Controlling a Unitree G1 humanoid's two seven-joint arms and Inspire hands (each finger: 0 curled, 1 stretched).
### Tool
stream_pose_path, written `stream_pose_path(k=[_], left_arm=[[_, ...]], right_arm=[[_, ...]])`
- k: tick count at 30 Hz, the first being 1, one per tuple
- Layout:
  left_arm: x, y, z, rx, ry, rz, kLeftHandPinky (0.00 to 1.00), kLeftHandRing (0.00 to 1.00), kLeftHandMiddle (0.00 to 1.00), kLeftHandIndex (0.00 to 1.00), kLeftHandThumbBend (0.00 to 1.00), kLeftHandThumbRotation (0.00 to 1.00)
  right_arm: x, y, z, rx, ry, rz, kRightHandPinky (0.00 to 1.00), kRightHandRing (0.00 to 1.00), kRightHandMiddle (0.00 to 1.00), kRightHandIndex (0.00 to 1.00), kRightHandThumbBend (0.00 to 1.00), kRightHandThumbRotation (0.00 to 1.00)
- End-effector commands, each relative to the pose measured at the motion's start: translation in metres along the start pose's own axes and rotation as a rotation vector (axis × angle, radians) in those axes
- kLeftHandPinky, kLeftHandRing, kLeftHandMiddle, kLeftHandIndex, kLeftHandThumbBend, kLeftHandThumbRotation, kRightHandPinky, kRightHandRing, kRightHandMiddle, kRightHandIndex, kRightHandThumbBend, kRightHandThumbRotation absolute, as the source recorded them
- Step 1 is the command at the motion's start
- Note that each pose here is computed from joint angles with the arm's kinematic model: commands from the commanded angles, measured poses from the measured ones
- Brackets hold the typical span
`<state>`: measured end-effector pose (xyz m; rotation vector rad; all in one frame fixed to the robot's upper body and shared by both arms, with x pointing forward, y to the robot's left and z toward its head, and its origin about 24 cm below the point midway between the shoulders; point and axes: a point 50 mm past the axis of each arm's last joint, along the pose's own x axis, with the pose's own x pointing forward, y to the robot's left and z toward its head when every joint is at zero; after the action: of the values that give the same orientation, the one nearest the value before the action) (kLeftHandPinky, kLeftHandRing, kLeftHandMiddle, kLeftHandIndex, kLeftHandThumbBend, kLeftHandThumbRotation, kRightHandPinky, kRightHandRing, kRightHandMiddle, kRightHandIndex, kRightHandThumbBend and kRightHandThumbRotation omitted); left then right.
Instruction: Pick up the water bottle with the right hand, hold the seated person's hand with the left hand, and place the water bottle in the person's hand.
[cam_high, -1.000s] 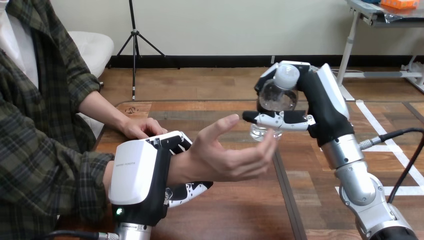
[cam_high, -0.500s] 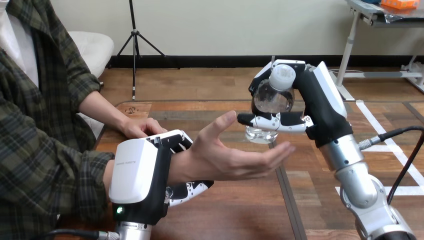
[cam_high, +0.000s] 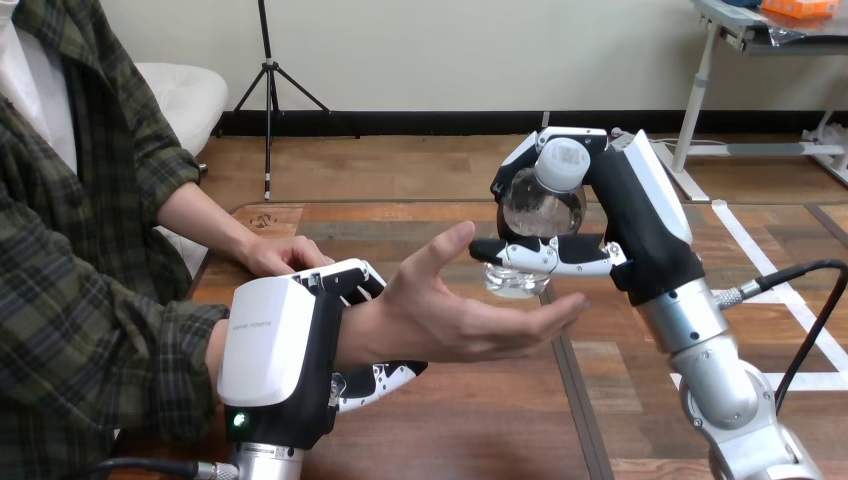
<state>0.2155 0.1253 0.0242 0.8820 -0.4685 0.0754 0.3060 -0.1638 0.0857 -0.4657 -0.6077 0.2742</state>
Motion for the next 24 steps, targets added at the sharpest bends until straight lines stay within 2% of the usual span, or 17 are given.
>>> stream_pose_path(k=[1, 14, 24], left_arm=[[0.018, -0.001, 0.021, -0.055, -0.115, 0.035, 0.26, 0.29, 0.34, 0.36, 0.93, 0.00], [0.018, -0.001, 0.020, -0.043, -0.116, 0.035, 0.26, 0.30, 0.34, 0.36, 0.93, 0.00], [0.018, -0.001, 0.019, -0.048, -0.114, 0.038, 0.26, 0.30, 0.34, 0.36, 0.93, 0.00]], right_arm=[[0.018, -0.007, 0.023, 0.029, -0.147, -0.050, 0.34, 0.37, 0.39, 0.39, 0.73, 0.00], [0.011, -0.006, 0.027, 0.046, -0.154, -0.036, 0.39, 0.40, 0.40, 0.39, 0.73, 0.00], [0.004, -0.006, 0.032, 0.086, -0.171, -0.020, 0.39, 0.40, 0.40, 0.39, 0.73, 0.00]])
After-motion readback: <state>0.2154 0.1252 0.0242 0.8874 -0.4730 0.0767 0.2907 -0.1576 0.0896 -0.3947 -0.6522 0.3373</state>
